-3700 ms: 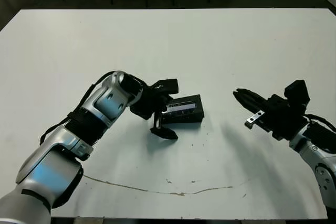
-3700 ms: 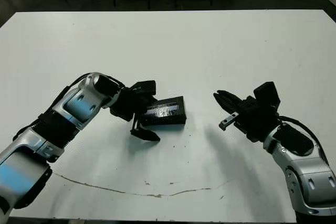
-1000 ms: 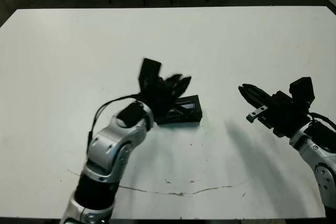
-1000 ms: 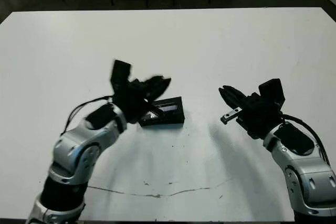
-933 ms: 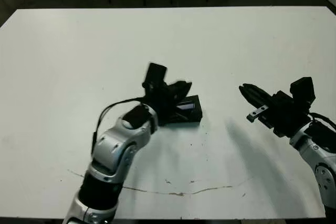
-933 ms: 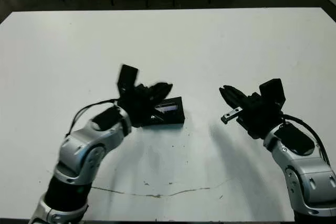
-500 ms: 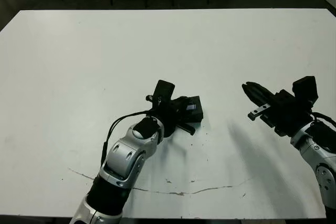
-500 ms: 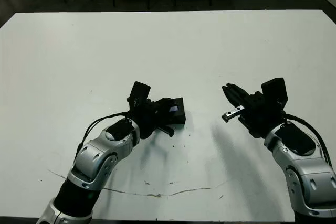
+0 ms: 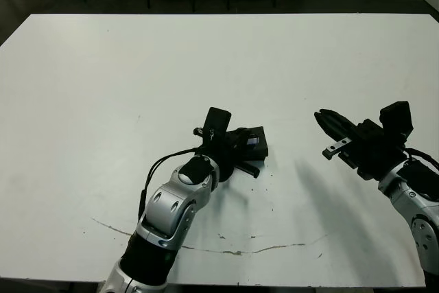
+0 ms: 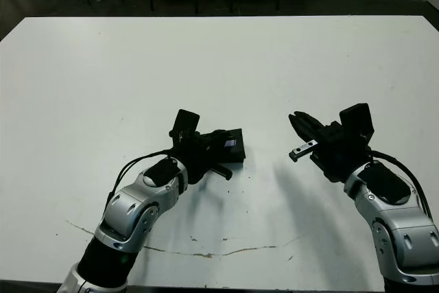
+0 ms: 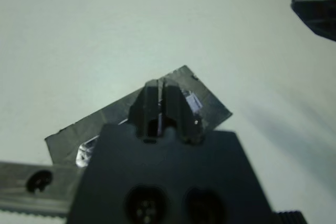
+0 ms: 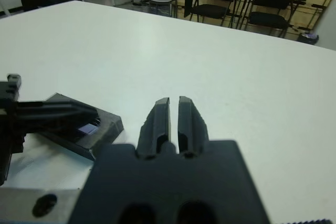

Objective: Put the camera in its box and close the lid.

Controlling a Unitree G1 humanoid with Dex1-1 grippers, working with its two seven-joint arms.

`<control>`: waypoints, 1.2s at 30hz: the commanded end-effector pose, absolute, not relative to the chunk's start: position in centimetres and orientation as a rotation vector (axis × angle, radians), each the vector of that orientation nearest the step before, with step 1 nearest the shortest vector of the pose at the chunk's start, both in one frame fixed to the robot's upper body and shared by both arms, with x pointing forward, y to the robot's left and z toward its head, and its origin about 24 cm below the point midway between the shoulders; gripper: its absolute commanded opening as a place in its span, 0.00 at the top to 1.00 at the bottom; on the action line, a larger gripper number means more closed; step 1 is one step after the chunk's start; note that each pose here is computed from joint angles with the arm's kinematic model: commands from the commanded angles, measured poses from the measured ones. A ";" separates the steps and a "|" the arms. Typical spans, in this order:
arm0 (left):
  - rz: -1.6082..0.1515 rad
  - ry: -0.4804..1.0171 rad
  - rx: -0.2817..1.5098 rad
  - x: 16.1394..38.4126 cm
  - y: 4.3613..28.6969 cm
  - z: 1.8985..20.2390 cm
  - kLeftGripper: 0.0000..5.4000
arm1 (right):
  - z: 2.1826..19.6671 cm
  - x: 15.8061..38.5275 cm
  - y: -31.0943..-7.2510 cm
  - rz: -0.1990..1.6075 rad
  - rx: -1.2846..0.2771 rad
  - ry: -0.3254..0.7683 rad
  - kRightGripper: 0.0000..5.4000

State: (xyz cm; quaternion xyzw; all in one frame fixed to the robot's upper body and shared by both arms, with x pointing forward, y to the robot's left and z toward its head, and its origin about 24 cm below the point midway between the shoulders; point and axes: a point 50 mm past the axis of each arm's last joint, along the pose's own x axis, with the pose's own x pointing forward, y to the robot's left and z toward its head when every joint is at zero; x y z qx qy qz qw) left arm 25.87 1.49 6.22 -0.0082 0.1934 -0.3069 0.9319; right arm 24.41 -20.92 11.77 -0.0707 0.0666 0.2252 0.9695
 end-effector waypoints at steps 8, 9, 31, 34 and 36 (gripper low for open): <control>-0.699 0.627 0.056 23.9 -1.9 1.1 1.00 | 11.5 24.3 -21.1 0.451 -0.140 0.154 1.00; -0.703 0.630 0.058 23.9 -2.0 1.0 1.00 | 11.5 24.3 -21.1 0.451 -0.143 0.154 1.00; -0.651 0.240 -0.172 23.9 5.9 10.9 1.00 | 12.1 24.1 -20.2 0.394 -0.070 0.093 1.00; -0.629 0.164 -0.194 23.6 7.8 12.9 1.00 | 12.2 24.1 -20.0 0.384 -0.059 0.085 1.00; -0.603 0.112 -0.198 23.6 9.1 13.9 1.00 | 12.3 24.1 -19.7 0.374 -0.045 0.079 1.00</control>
